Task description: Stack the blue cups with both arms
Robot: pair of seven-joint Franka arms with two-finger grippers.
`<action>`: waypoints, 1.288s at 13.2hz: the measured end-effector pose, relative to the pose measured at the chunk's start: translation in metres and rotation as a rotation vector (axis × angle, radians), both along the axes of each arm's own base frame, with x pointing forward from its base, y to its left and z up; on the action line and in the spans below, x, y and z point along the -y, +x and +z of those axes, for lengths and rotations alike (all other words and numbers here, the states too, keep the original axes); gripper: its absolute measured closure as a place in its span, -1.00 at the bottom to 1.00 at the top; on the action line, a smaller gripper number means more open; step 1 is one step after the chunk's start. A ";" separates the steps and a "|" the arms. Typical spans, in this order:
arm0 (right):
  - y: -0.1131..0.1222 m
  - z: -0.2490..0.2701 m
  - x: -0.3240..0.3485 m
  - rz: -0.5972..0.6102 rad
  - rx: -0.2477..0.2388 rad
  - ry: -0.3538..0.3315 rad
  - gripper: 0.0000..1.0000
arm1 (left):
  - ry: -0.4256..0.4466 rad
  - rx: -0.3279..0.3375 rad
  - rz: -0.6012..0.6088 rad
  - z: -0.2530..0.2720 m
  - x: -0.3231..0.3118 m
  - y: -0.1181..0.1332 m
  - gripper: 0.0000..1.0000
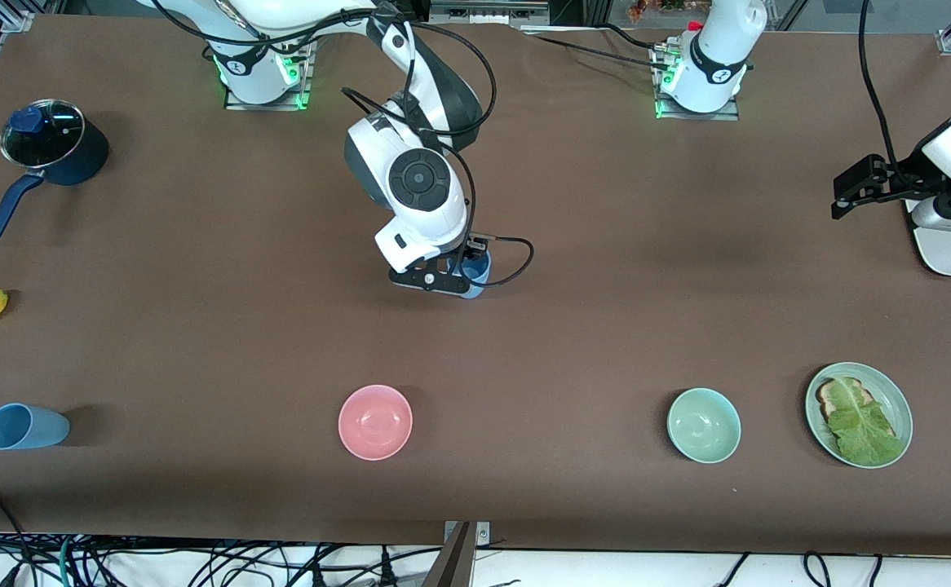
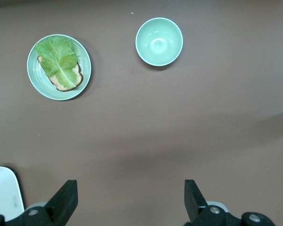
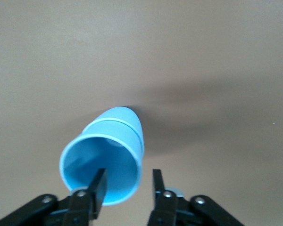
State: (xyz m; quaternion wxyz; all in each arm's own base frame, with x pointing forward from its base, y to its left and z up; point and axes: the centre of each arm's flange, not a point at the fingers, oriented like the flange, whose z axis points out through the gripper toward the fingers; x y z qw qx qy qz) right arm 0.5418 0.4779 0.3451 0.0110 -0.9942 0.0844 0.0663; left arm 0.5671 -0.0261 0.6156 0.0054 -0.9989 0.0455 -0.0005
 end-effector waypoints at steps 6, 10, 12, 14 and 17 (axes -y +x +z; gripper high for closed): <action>0.025 0.032 0.036 0.052 -0.023 -0.052 -1.00 | 0.000 0.003 0.036 0.001 0.005 0.000 -0.99; 0.055 0.082 0.111 0.142 -0.062 -0.091 -1.00 | -0.001 0.006 0.036 0.003 0.005 -0.001 -0.99; 0.068 0.101 0.157 0.161 -0.079 -0.105 -1.00 | -0.001 0.007 0.038 0.003 0.004 -0.001 -1.00; 0.080 0.108 0.199 0.129 -0.078 -0.096 -1.00 | -0.001 0.006 0.042 0.003 0.002 -0.001 -1.00; 0.084 0.095 0.268 0.033 -0.043 -0.046 -1.00 | 0.000 0.006 0.043 0.003 0.001 -0.001 -1.00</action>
